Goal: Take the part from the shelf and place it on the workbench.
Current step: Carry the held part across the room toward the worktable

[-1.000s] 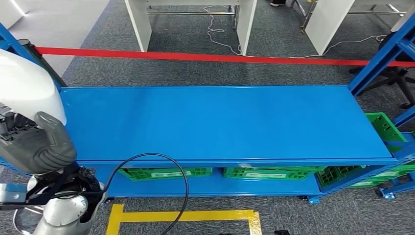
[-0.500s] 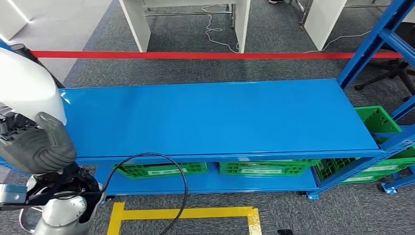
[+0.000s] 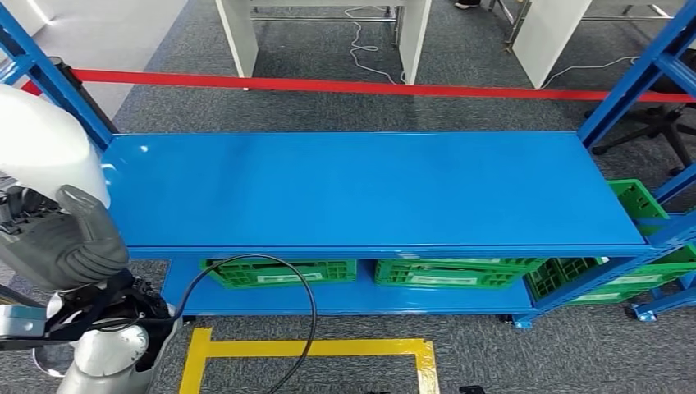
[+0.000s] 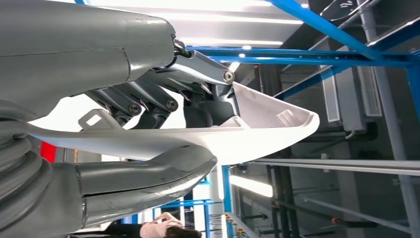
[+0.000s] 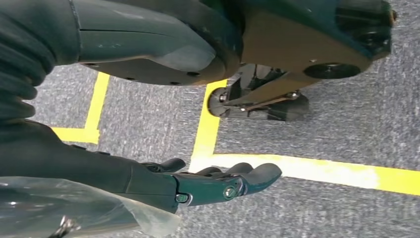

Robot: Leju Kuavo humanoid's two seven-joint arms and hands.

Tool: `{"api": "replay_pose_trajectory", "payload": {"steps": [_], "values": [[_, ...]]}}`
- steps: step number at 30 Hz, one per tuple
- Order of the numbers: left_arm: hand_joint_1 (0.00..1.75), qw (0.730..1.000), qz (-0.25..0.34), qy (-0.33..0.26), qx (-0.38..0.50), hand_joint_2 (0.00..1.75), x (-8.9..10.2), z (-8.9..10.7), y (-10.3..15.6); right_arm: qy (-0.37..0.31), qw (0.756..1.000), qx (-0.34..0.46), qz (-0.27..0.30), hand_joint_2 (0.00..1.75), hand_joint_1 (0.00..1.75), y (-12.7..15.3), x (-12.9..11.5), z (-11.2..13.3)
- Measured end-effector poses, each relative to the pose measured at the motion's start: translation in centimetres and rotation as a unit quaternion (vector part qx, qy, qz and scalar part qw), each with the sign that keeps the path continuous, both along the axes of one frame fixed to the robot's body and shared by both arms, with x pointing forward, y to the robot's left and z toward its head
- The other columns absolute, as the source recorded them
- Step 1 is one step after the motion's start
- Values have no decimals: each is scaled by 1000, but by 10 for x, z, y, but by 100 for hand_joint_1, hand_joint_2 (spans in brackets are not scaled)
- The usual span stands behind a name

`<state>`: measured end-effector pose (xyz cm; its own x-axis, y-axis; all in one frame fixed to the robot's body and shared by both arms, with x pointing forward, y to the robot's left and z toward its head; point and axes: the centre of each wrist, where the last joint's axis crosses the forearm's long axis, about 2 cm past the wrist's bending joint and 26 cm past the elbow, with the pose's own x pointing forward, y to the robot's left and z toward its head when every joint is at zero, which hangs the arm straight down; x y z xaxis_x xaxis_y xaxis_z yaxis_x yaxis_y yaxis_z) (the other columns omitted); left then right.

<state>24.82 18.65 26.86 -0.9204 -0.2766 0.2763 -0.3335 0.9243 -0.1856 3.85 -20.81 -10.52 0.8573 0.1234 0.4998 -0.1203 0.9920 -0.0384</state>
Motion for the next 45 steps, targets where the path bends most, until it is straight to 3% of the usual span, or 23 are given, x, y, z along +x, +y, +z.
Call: {"api": "replay_pose_trajectory", "payload": {"steps": [45], "values": [[175,1000,6,7,-8,175,0,-2,2,4,1000,-2,0,175,0,1,2,0]]}}
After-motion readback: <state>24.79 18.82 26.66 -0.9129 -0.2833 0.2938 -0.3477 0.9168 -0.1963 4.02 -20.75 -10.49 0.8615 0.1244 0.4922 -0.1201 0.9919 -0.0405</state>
